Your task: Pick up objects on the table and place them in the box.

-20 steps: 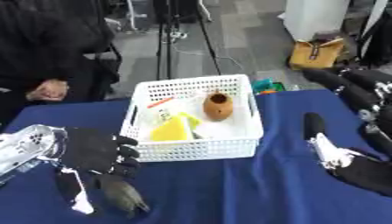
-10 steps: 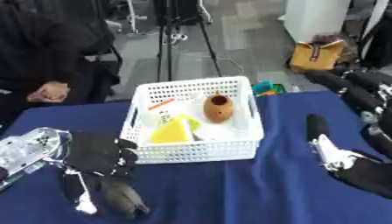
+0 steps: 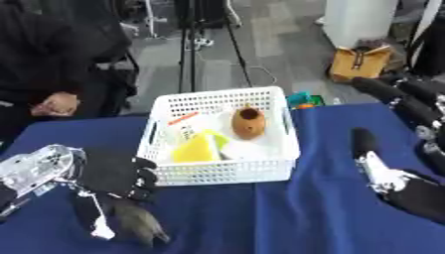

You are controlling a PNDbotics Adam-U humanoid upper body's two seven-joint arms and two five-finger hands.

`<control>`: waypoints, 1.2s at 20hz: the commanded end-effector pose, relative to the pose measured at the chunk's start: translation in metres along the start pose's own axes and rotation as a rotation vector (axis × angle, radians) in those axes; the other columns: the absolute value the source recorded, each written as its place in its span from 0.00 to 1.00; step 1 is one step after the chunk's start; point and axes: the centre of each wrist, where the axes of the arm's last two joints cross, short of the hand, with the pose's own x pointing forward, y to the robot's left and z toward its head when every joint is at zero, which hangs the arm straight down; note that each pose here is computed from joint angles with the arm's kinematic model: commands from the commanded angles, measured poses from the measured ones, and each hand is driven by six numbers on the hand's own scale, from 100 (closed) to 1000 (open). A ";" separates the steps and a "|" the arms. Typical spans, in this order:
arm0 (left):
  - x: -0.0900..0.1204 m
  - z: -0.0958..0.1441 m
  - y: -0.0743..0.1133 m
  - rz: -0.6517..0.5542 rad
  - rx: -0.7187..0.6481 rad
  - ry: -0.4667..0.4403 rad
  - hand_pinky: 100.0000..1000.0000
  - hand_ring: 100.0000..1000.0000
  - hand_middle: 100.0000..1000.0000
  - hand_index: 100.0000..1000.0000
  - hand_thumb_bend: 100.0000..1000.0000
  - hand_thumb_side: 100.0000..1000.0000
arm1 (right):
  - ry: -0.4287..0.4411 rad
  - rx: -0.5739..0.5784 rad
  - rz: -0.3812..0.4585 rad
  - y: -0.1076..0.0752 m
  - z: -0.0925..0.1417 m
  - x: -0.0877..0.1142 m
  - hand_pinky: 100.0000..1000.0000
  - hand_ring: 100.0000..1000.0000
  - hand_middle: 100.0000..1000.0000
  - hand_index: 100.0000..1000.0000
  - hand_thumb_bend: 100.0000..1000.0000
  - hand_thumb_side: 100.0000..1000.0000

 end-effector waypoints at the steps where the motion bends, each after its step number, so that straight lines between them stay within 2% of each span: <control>1: -0.008 0.006 0.003 -0.038 -0.066 -0.035 0.94 0.87 0.75 0.91 0.36 1.00 | -0.006 -0.011 0.034 -0.008 -0.002 -0.004 0.66 0.73 0.72 0.94 0.00 1.00; 20: -0.003 -0.007 -0.013 0.013 -0.121 -0.106 0.93 0.88 0.76 0.91 0.35 1.00 | 0.012 -0.038 0.050 -0.010 -0.002 -0.007 0.66 0.73 0.72 0.94 0.00 1.00; 24: -0.001 -0.009 -0.018 0.022 -0.132 -0.131 0.93 0.87 0.75 0.89 0.31 1.00 | 0.018 -0.044 0.055 -0.010 -0.002 -0.008 0.66 0.73 0.72 0.94 0.00 1.00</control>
